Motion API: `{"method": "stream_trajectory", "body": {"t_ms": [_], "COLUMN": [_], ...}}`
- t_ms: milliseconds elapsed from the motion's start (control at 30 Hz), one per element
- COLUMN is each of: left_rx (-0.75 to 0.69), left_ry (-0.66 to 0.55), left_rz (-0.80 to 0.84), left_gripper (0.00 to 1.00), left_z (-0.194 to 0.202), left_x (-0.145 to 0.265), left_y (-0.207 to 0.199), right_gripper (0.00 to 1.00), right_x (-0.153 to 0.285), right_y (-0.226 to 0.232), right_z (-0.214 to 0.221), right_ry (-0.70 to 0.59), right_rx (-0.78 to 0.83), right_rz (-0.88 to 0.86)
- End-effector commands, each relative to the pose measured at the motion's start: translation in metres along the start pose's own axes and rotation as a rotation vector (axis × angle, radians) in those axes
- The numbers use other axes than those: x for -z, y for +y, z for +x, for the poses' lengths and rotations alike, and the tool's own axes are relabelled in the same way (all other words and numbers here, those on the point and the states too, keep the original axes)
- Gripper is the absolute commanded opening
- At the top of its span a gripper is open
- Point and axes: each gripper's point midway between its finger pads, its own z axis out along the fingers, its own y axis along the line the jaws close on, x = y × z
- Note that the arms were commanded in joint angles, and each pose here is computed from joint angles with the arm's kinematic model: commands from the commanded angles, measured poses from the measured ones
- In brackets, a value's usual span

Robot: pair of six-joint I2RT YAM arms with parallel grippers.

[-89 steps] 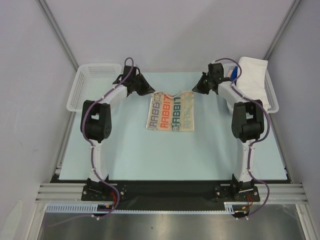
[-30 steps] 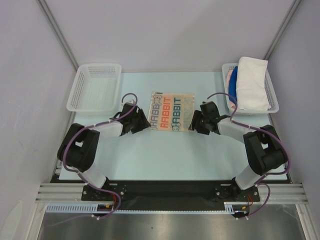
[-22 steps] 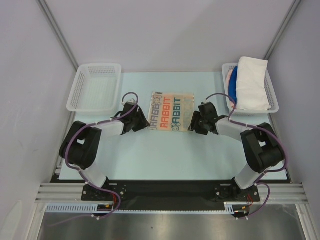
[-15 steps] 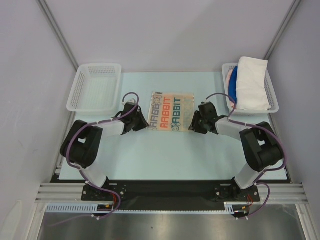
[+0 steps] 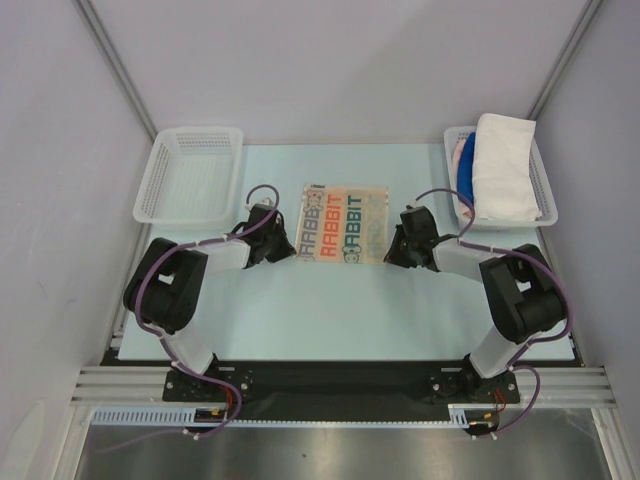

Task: Fold and stack the towels
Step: Fold the towel

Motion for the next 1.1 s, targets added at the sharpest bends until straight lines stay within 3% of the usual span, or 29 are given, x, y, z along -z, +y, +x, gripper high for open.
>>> {"method": "stream_trajectory", "body": {"t_ms": [0,400,633,767,1067], "left_rx": [-0.033,-0.048,-0.047,-0.043,-0.016], "left_ry": [0.053,0.037,0.075,0.099,0.151], "left_rz": [-0.029,0.025,0.056,0.088,0.122], "left_gripper": [0.00,0.01,0.36,0.46,0.34], "left_z": [0.016,0.006,0.021,0.034,0.046], "left_x": [-0.002,0.019,0.026,0.031,0.020], "left_y": [0.010,-0.007,-0.007,-0.010,-0.019], "right_gripper": [0.15,0.07,0.06,0.06,0.06], "right_x": [0.002,0.031,0.030,0.028,0.026], "right_y": [-0.023,-0.005,-0.012,-0.014,-0.015], "right_z": [0.012,-0.014,-0.003,0.003,0.005], "right_ry": [0.024,-0.043,-0.019,-0.004,0.004], "right_rx": [0.011,0.044,0.045,0.042,0.042], "right_rz": [0.059,-0.004,0.002,0.004,0.004]}}
